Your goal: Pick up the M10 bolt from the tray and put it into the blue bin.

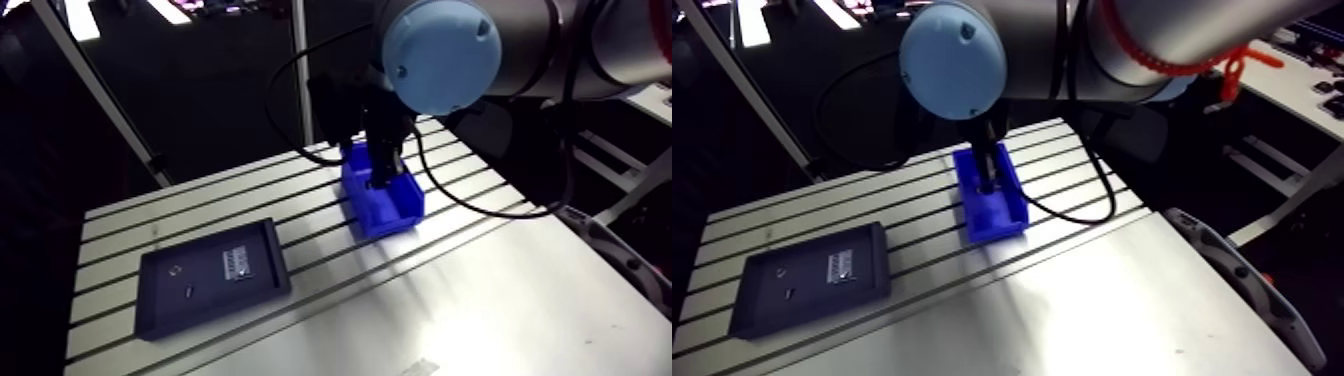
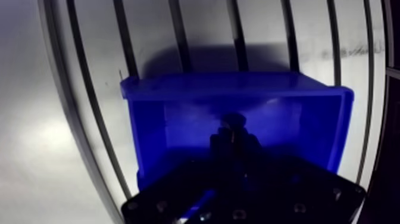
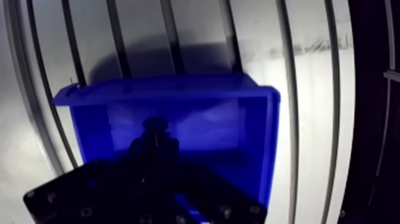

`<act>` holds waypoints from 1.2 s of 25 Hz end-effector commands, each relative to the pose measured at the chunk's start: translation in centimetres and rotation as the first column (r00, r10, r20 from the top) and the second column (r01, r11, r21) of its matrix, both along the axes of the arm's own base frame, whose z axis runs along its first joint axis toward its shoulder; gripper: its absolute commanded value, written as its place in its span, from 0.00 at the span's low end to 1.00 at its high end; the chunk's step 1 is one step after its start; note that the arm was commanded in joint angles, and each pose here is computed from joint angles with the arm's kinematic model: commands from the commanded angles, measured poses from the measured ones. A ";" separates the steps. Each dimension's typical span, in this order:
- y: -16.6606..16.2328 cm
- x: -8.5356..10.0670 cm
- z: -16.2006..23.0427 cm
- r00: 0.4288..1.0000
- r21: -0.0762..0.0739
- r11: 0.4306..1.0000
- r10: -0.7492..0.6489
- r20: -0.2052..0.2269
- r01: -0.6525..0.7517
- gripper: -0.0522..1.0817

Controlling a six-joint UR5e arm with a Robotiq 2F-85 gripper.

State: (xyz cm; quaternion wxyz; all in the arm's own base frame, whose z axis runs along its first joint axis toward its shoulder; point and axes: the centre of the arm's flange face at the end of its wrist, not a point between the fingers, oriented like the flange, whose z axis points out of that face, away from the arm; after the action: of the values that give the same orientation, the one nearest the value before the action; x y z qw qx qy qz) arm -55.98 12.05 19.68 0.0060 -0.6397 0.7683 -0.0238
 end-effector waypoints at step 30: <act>0.5 0.1 0.7 1.000 0.055 0.998 0.014 -0.007 -0.014 0.06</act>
State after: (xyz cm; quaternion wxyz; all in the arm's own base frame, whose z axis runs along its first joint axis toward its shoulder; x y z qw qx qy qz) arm -56.20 12.57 18.38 0.0225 -0.6424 0.7659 -0.0153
